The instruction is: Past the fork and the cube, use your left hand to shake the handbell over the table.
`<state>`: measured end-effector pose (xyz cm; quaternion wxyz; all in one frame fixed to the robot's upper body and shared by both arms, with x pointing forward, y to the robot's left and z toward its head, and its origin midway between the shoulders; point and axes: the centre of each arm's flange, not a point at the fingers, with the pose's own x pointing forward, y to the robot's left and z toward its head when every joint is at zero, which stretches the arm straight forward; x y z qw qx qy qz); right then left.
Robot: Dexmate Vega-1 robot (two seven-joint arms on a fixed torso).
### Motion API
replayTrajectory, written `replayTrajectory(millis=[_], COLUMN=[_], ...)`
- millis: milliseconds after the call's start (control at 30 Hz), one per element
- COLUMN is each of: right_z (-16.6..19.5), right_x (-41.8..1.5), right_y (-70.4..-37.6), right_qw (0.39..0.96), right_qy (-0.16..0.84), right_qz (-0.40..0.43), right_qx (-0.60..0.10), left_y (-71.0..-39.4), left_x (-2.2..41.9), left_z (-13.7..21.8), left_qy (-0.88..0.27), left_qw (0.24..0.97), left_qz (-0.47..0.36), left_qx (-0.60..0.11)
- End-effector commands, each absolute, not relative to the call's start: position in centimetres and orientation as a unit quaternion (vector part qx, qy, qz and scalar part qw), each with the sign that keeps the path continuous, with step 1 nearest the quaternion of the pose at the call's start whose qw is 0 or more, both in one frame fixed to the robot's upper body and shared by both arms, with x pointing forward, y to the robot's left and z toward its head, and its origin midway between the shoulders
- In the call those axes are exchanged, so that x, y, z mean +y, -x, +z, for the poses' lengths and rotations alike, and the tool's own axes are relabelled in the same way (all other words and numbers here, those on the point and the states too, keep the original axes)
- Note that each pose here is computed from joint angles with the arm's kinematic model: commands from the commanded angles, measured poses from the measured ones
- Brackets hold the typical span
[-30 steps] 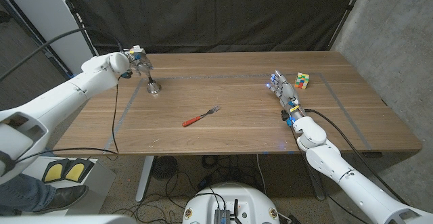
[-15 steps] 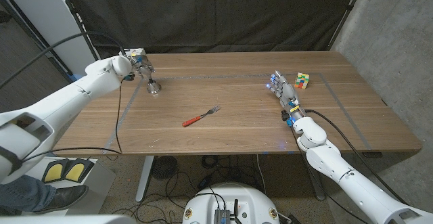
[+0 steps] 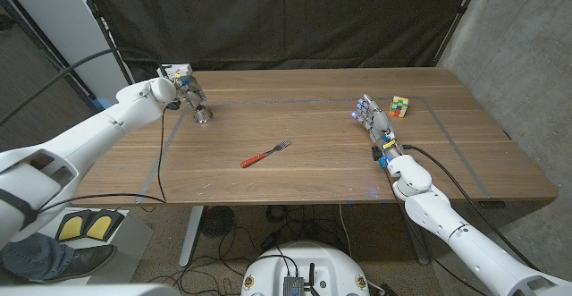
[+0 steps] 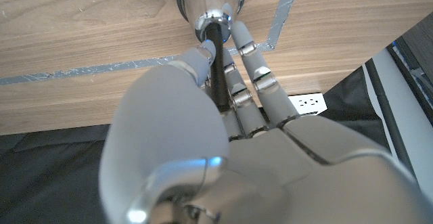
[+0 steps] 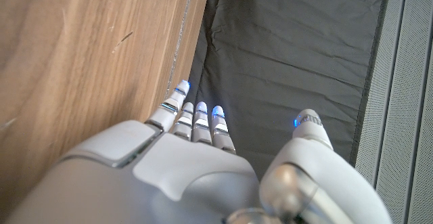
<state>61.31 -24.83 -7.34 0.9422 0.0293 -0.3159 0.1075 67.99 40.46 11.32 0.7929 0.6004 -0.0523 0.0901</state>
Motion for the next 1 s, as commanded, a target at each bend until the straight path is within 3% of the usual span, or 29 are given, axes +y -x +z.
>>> replayTrajectory(millis=[33,1000], right_z=[-7.5,-7.5], right_x=[-25.0,-25.0], right_y=[-61.4,-61.3], right_qw=[0.942,0.941], right_qy=[-0.032,-0.034], right_qz=[0.107,0.111], right_qx=[-0.317,-0.319], left_y=[-68.4,-66.0], left_x=[40.7,40.1], left_z=[10.3,11.8], left_qy=[-0.574,-0.587], left_qw=[0.813,0.797], left_qz=[0.092,0.131], left_qx=[-0.044,-0.049])
